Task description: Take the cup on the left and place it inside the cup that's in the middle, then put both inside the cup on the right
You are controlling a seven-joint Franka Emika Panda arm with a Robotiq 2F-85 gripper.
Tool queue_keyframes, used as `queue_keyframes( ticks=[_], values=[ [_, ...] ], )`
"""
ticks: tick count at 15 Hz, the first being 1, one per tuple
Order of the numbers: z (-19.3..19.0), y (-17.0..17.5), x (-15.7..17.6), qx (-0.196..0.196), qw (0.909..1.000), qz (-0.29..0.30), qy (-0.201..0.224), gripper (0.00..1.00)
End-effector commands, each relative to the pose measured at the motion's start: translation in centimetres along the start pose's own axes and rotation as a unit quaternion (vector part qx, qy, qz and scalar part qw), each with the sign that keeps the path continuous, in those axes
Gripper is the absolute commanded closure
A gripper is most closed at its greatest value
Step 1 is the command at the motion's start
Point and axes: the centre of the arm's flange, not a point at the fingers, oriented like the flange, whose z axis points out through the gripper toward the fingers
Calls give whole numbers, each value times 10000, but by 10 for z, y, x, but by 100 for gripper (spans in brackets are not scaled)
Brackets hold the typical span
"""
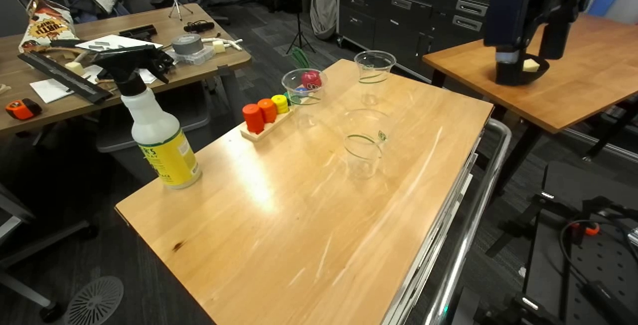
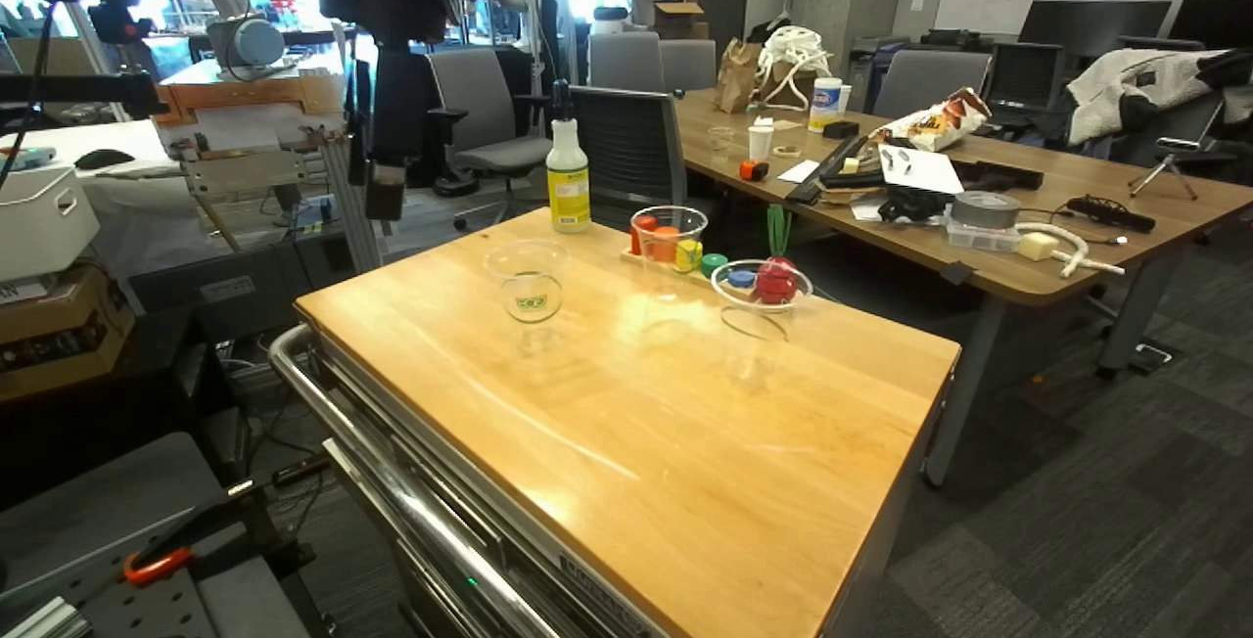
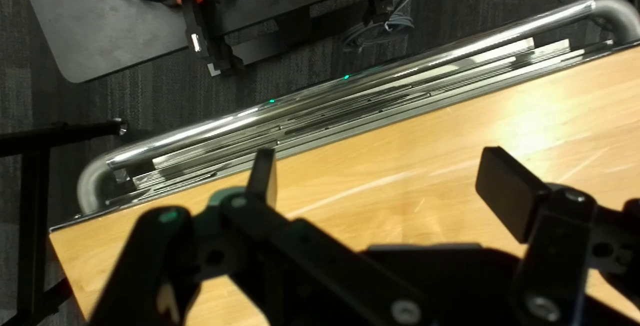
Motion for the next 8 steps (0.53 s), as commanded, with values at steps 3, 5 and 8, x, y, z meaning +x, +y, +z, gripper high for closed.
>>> queue_keyframes(
  ticks=[3, 5, 8],
  values=[
    [16, -18, 69, 246, 9997, 1, -95, 0],
    [31, -21, 93, 197, 9995, 64, -251, 0],
    [47, -29, 122, 176, 9987, 90, -462, 0]
  ],
)
